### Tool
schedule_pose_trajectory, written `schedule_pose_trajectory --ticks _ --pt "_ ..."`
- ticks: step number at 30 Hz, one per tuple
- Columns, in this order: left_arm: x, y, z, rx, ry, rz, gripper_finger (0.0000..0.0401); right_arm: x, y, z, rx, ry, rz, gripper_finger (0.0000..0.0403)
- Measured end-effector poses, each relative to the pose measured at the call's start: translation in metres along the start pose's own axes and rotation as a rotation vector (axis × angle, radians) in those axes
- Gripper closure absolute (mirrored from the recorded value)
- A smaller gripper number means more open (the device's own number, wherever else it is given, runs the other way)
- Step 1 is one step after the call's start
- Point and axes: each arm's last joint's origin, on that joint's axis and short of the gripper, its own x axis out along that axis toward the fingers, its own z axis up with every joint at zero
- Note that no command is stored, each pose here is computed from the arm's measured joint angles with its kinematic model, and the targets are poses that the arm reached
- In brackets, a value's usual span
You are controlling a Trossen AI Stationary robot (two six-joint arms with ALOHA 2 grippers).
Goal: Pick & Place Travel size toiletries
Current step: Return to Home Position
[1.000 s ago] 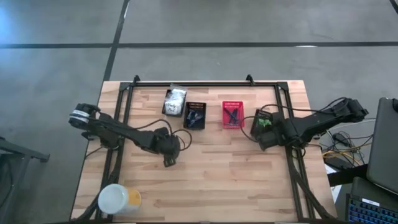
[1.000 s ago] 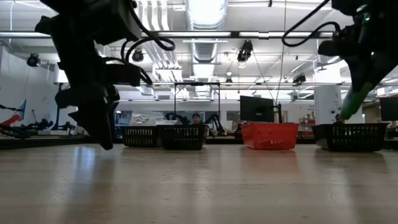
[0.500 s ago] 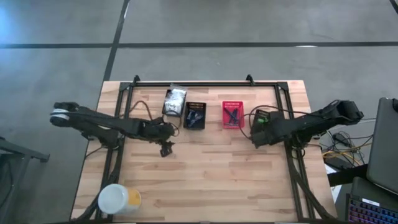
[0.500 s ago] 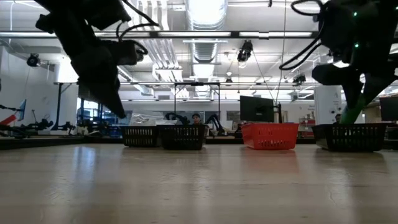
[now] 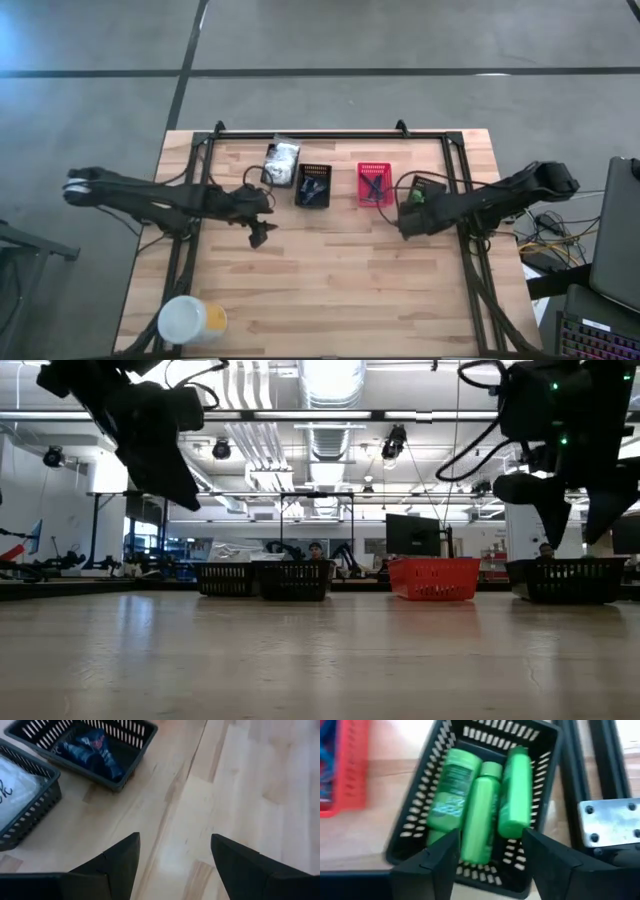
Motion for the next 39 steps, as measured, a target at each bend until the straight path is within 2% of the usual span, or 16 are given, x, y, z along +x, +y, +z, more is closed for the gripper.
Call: schedule_pose_trajectory --ticks 7,10,14,18,21,27,33,39 --pt "-0.02 0.001 0.003 -0.087 -0.069 -0.065 0.0153 -0.023 0.009 0.009 -0.037 0.018 0.109 0.0165" --pt "-0.03 0.002 0.004 -0.088 -0.106 -0.087 0.0153 -0.039 0.017 0.014 -0.121 -0.026 0.188 0.0154" --pt "-0.043 0.006 0.006 -0.063 -0.195 -0.038 0.0153 -0.065 0.027 0.024 -0.239 -0.07 0.292 0.014" --pt "-0.056 0.008 0.008 -0.168 -0.271 -0.056 0.0153 -0.086 0.031 0.034 -0.321 -0.085 0.349 0.0128" --pt "-0.067 0.009 0.009 -0.18 -0.325 -0.088 0.0153 -0.106 0.034 0.043 -0.347 -0.101 0.422 0.0118" --pt "-0.086 0.011 0.003 -0.151 -0.335 -0.23 0.0153 -0.137 0.041 0.054 -0.527 -0.172 0.589 0.0098" --pt "-0.098 0.018 -0.009 -0.156 -0.36 -0.256 0.0153 -0.125 0.033 0.057 -0.496 -0.164 0.723 0.0078" --pt "-0.098 0.026 -0.029 -0.177 -0.468 -0.345 0.0153 -0.092 0.014 0.043 -0.374 -0.109 1.084 0.0058"
